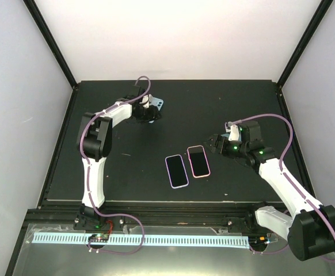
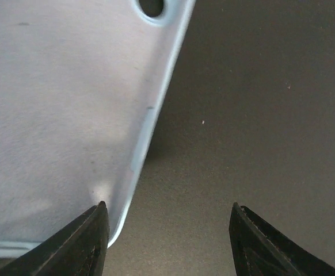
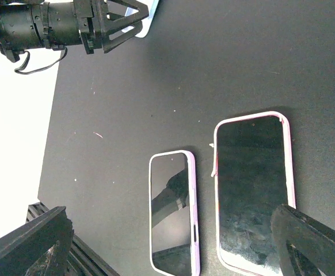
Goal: Put the phone into the phone case
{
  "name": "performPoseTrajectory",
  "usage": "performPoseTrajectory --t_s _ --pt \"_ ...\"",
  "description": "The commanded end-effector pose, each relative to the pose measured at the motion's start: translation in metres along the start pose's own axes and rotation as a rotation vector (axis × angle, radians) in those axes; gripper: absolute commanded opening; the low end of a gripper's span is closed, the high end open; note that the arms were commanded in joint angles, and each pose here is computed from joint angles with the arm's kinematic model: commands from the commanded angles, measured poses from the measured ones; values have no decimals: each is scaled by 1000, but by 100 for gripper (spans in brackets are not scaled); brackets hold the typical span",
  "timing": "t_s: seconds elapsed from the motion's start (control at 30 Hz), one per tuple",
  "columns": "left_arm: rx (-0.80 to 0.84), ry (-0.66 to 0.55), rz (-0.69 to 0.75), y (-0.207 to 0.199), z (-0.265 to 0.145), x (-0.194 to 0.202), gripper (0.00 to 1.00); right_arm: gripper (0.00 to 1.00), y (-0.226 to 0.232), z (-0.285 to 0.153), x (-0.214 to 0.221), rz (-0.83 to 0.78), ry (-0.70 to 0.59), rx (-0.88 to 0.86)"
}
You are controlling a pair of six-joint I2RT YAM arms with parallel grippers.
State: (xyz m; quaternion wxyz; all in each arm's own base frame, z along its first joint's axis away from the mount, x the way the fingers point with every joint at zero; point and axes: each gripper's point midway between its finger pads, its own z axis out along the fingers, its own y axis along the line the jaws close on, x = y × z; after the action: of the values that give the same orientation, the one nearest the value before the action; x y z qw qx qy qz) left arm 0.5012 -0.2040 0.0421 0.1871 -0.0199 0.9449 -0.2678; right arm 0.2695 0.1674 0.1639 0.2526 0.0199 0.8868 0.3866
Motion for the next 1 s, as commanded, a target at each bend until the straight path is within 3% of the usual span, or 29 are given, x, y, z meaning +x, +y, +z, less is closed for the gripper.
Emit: performPoseTrajectory --t_s 0.0,0.33,0.97 --pt "-5 29 35 -19 -9 7 59 94 8 -3 -1 -13 -12 -33" --pt "-184 -52 150 5 -15 -10 53 94 5 -3 6 6 -9 -41" --pt "-209 -44 118 14 7 -8 33 93 7 -3 6 9 -13 -49"
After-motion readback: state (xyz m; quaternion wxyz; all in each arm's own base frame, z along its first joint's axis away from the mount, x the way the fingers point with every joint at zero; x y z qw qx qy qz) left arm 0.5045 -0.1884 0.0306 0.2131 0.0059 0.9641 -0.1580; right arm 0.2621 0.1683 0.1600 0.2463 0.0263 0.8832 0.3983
